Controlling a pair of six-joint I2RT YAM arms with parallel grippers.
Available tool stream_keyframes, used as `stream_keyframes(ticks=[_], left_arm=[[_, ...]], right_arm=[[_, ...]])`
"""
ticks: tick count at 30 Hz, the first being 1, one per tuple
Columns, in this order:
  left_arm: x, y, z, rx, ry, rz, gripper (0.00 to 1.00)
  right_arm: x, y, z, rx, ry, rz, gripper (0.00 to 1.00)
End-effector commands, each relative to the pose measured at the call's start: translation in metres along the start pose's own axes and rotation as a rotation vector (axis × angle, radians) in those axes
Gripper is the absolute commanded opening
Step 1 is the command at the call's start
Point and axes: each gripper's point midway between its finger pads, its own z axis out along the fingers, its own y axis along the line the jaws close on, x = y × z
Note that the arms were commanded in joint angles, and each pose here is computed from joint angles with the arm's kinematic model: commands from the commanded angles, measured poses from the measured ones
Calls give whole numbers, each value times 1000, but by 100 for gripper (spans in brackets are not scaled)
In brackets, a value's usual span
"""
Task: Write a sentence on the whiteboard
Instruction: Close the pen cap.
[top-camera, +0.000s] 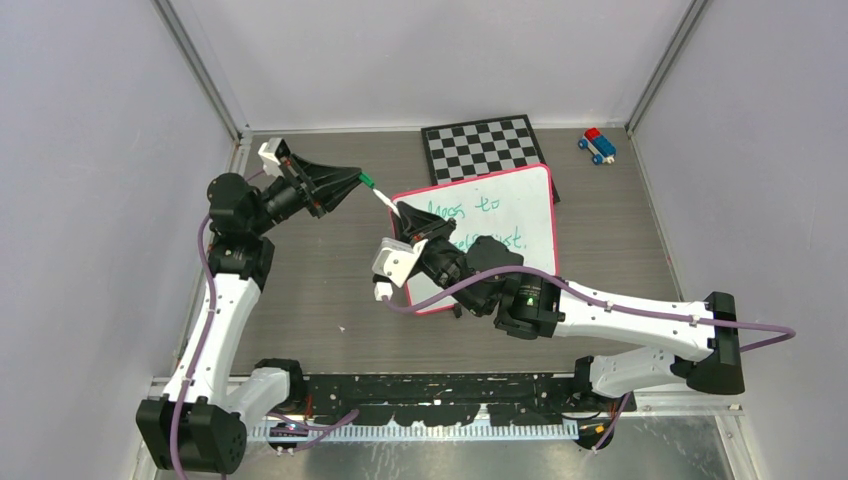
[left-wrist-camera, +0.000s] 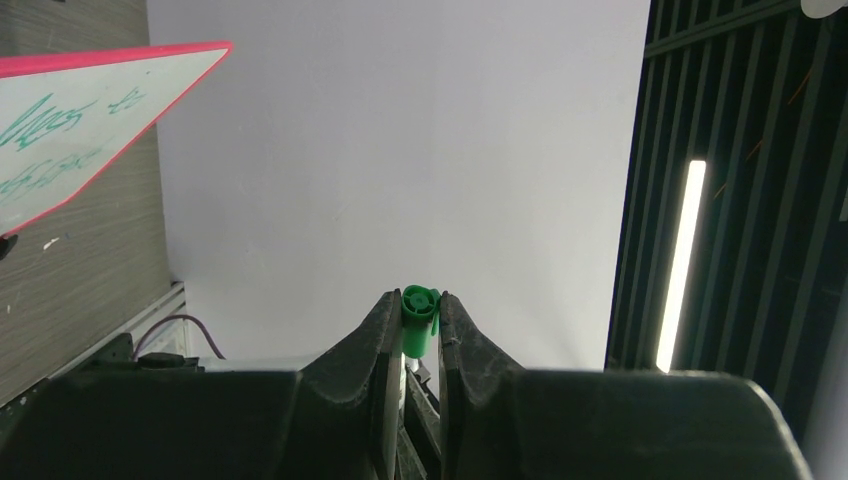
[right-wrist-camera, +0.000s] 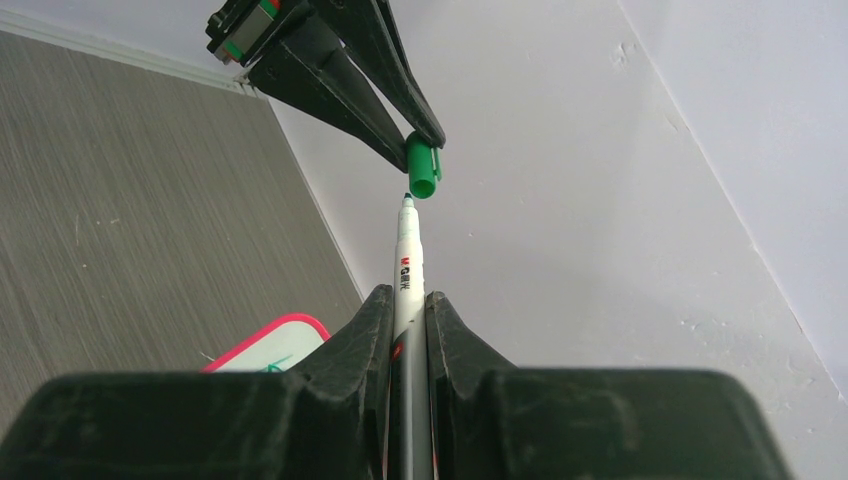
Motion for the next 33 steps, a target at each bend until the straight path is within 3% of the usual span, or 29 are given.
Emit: stream_keyframes(ticks=[1,33], left_arm=[[11,-9,-5,34,23,65,0],[1,-3,0,3,3,49,0]], right_arm=[[-14,-29,-6,77,-32,28,0],[-9,-23,-10,57,-16,29,0]])
